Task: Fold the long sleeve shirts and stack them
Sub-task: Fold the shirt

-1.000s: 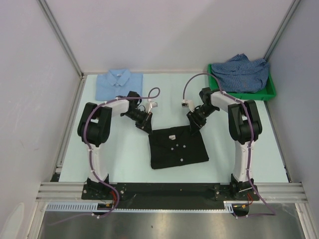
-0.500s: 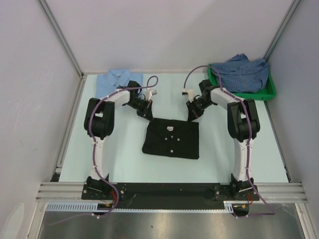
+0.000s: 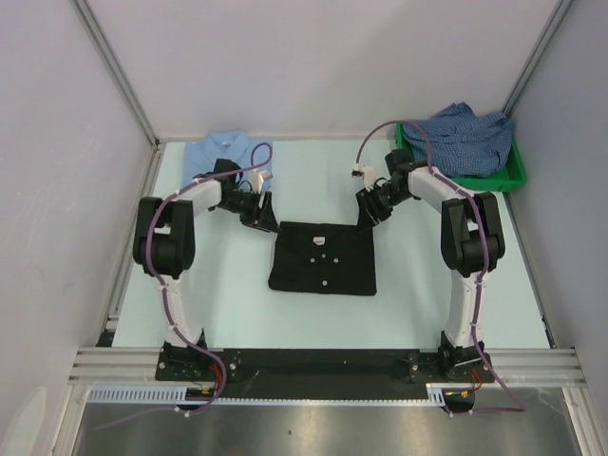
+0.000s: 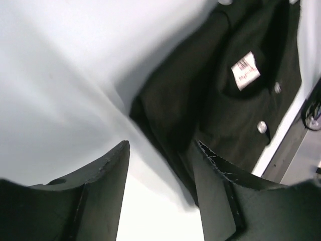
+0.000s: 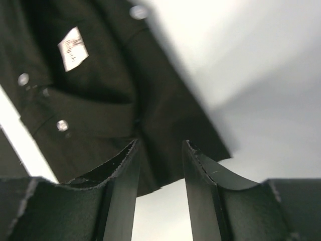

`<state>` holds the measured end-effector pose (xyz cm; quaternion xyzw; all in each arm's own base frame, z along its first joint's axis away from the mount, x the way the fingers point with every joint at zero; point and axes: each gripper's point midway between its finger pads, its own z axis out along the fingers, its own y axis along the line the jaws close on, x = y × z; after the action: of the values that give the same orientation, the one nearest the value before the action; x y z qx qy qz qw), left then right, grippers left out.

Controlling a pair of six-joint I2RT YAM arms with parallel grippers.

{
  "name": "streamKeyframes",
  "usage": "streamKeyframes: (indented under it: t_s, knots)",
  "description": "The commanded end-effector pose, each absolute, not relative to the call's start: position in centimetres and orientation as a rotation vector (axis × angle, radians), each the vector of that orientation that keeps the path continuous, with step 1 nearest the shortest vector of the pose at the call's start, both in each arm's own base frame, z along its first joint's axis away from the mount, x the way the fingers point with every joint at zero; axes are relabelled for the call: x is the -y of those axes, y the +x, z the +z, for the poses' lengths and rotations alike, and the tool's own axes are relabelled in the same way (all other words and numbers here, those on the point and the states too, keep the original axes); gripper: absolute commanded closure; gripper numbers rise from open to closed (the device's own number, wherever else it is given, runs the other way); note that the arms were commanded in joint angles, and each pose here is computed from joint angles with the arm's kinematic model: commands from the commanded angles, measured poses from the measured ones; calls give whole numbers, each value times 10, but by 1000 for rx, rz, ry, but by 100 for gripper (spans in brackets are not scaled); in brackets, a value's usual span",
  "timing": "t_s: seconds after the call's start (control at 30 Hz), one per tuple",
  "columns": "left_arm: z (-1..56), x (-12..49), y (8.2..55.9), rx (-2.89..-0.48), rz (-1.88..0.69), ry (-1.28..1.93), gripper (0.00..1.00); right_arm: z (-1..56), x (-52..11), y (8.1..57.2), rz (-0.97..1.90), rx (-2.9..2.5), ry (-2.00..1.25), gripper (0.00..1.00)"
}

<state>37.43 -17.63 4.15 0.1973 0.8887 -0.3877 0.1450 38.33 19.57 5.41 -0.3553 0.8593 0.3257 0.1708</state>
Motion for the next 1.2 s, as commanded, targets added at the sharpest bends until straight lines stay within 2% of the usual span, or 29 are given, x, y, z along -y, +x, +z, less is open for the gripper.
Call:
streamKeyframes:
  t_s: [0.0,0.1,0.43,0.63,0.7,0.77,0.8,0.83,0.87,0.97,1.17]
  knots:
    - [85,169,369,-2371,-1114,739,42,69,-202,367,994,-2379,-1099,56]
    - [83,170,350,-2398,-1163,759,41,65,-205,358,1031,-2384,-1123,56]
    - [63,189,343,-2456,-1185,815,40,40,-204,344,1036,-2424,-1177,54]
    - [55,197,337,-2475,-1194,857,44,28,-199,341,988,-2446,-1220,54]
    - [54,198,338,-2479,-1193,853,48,27,-199,341,979,-2442,-1238,58]
    - [55,197,341,-2475,-1184,858,52,28,-198,341,980,-2440,-1248,73]
    - [56,198,342,-2471,-1187,858,61,30,-198,341,977,-2440,-1246,80]
    - [59,199,343,-2464,-1188,861,67,32,-197,342,979,-2438,-1242,92]
    - [60,199,343,-2460,-1190,865,78,37,-197,343,974,-2426,-1240,98]
    - [68,200,345,-2438,-1185,868,93,50,-195,349,956,-2406,-1218,100]
    - [83,203,359,-2384,-1156,878,100,70,-185,367,909,-2375,-1128,100]
